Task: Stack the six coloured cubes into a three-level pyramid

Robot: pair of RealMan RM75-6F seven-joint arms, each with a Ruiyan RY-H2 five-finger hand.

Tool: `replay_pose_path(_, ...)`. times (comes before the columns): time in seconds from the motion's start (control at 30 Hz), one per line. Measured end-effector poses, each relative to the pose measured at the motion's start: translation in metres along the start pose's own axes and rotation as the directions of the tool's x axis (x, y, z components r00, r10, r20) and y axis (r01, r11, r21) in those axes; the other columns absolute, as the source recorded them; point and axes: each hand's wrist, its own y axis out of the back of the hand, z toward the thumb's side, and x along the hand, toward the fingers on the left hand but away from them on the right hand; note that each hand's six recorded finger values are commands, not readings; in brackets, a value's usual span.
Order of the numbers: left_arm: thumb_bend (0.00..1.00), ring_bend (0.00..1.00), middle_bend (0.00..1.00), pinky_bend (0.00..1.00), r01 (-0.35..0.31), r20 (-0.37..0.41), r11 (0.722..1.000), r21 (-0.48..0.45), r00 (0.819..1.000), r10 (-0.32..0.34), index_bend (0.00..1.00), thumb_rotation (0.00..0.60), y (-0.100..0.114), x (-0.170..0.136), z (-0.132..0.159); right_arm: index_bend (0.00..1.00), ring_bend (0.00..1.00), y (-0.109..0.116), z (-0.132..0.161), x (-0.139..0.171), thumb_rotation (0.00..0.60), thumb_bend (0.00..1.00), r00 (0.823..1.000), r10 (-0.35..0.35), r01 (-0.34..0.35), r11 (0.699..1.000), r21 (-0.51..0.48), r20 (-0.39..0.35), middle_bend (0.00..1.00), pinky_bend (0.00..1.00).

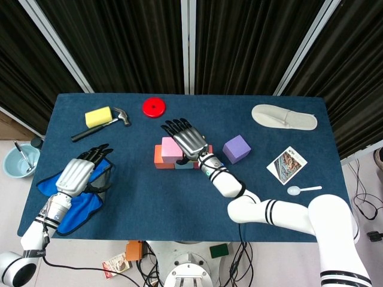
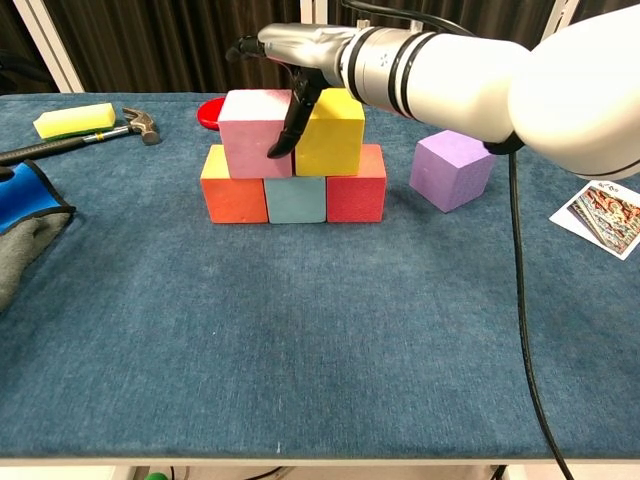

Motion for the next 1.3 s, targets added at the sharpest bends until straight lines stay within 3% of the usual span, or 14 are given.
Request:
replay_pose_path(0.63,0.19,0.1,0.04,0.23,0.005,-0.002,1.0,-0.006,1.0,-0.005,0.1,0.467,-0.003,-0.001,-0.003,0.0,0.0,-0.001,-0.001,0.0,0.6,0.07,1.0,0.01,-0.01,1.0,0.024,0.008,0.02,0.0)
replay_pose_path(0.97,0.19,0.1,0.04,0.23,0.003,0.003,1.0,-0.005,1.0,-0.003,0.1,0.461,-0.003,0.001,-0.001,0.0,0.0,-0.001,0.001,0.006,0.6,0.08,0.999,0.034,-0.034,0.999,0.011,-0.002,0.16,0.0)
replay_pose_path(1.3,0.19,0.1,0.04,0.23,0.006,0.002,1.0,-0.001,1.0,-0.006,0.1,0.47,-0.004,0.001,-0.001,0.0,0.0,0.0,-0.001,0.011,0.6,0.08,0.999,0.041,-0.041,0.999,-0.016,0.001,0.21,0.0)
